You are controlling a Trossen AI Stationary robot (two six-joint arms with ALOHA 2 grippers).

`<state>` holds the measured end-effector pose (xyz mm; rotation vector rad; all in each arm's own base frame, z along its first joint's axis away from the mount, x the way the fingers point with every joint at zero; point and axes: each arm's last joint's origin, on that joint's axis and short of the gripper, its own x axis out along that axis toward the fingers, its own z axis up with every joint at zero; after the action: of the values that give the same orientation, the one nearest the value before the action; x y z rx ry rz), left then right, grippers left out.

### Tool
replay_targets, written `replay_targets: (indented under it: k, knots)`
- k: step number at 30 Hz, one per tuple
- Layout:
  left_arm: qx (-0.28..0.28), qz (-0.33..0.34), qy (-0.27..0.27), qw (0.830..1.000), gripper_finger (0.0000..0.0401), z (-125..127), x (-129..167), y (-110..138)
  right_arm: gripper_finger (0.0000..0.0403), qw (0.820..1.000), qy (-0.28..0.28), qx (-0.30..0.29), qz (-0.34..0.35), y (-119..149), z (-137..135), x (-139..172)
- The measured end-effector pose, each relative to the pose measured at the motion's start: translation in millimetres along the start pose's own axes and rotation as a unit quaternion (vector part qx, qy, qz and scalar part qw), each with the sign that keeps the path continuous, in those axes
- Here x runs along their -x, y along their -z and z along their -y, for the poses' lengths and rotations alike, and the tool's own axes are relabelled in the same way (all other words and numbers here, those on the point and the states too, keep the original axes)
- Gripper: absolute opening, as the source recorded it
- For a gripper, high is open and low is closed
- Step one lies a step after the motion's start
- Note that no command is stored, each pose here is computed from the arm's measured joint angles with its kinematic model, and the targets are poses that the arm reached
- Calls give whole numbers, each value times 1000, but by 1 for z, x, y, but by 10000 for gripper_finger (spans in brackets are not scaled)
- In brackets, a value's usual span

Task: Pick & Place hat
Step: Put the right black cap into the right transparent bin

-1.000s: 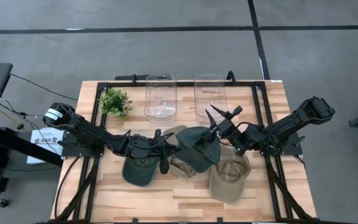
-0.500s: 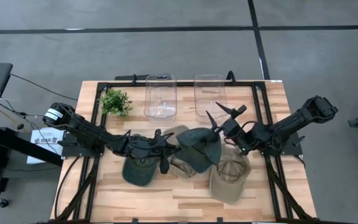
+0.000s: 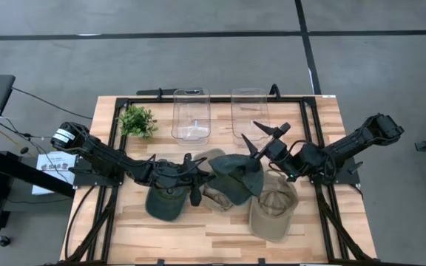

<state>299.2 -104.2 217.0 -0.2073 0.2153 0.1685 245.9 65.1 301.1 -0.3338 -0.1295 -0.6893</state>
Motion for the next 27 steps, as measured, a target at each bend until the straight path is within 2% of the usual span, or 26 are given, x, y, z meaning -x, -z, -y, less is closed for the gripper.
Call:
replay_targets:
  k: [7, 13, 16, 19, 24, 27]
  knots:
    - [3, 0, 0, 1000, 18, 0, 0, 0, 275, 997, -58, -52, 13, 5, -3, -5]
    - [3, 0, 0, 1000, 18, 0, 0, 0, 277, 996, -62, -68, 16, 6, -2, -8]
    - [3, 0, 0, 1000, 18, 0, 0, 0, 277, 991, -95, -86, 26, 7, -3, -9]
    - [3, -2, 5, 1000, 19, 1, 0, 0, 277, 991, -110, -74, 16, 11, -4, -11]
    - [2, -4, 9, 1000, 19, 2, 1, 1, 277, 995, -91, -38, -22, 19, -6, -11]
    - [2, -4, 9, 1000, 19, 2, 1, 1, 277, 993, -107, -27, -33, 20, -11, -5]
